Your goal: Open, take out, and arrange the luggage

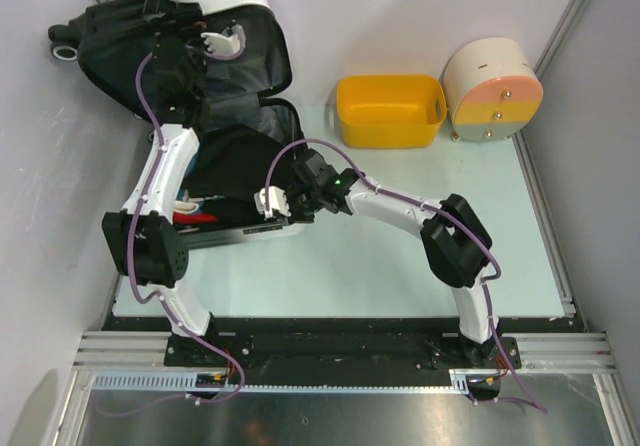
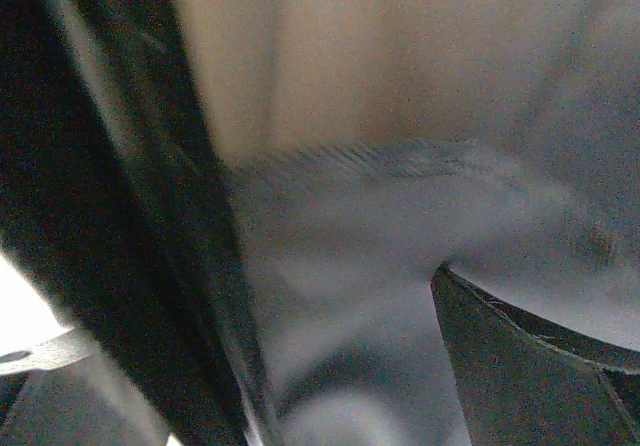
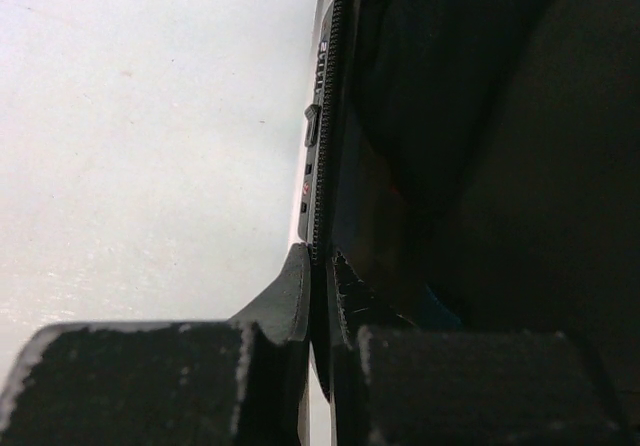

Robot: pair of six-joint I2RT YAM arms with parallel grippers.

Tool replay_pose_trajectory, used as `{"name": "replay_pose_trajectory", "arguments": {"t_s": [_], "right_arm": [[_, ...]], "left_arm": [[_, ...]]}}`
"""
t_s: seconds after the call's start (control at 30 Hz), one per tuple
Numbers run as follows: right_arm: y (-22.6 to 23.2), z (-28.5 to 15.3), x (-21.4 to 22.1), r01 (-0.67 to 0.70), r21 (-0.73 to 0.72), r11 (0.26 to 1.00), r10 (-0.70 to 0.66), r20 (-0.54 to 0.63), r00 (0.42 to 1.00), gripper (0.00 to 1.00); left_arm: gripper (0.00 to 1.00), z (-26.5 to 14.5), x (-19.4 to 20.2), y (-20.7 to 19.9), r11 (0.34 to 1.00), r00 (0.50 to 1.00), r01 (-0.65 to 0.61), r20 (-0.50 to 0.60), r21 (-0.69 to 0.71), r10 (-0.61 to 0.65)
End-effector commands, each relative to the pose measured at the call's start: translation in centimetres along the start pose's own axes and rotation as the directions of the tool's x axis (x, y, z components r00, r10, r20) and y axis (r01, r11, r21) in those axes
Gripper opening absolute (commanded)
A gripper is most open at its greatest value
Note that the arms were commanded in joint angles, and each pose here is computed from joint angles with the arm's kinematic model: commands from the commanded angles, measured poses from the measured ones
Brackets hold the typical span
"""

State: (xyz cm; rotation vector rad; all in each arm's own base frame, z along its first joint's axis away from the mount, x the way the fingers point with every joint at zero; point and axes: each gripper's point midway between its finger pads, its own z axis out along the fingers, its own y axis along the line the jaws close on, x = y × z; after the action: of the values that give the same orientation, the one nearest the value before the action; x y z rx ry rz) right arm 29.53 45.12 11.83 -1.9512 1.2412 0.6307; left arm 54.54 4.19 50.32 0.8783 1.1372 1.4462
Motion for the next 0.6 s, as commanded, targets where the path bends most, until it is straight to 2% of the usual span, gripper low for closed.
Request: {"name": "replay_pose_trajectory", "arguments": {"t_s": [0.0,0.07,0.1,0.2,0.4,0.47,0.53,0.57], "right_arm": [[-3.2,2.2,-2.2,0.101,0.108,0.989,-0.105,0.031,0.994,0.0],[-2.9,2.5,-2.6,0.105,0.101,0.989,-0.109,0.036,0.993,0.0],[-2.8,2.6,-2.7,0.103,0.099,0.99,-0.108,0.038,0.993,0.0],[-2.6,2.7,-2.9,0.088,0.096,0.991,-0.092,0.047,0.995,0.0],[-2.4,2.5,-3.0,0.071,0.099,0.993,-0.076,0.051,0.996,0.0],[-2.2,2.2,-3.0,0.07,0.099,0.993,-0.076,0.049,0.996,0.0],[-2.1,2.2,-3.1,0.071,0.097,0.993,-0.076,0.053,0.996,0.0],[-1.9,2.1,-3.0,0.068,0.095,0.993,-0.074,0.052,0.996,0.0]], "left_arm": [[1.0,-0.5,0.9,4.7,0.987,0.992,0.12,0.041,-0.111,-0.116],[1.0,1.7,1.8,3.8,0.98,0.987,0.158,0.02,-0.124,-0.157],[1.0,2.0,2.2,7.9,0.957,0.981,0.191,0.031,-0.216,-0.189],[1.0,4.4,1.7,9.3,0.938,0.978,0.207,0.071,-0.279,-0.194],[1.0,8.0,0.1,5.5,0.958,0.996,0.05,0.084,-0.281,-0.027],[1.0,8.2,-0.2,4.3,0.965,0.995,0.067,0.088,-0.254,-0.045],[1.0,7.3,0.0,5.2,0.962,0.992,0.103,0.092,-0.252,-0.082],[1.0,7.3,0.0,3.4,0.972,0.992,0.106,0.091,-0.209,-0.089]]}}
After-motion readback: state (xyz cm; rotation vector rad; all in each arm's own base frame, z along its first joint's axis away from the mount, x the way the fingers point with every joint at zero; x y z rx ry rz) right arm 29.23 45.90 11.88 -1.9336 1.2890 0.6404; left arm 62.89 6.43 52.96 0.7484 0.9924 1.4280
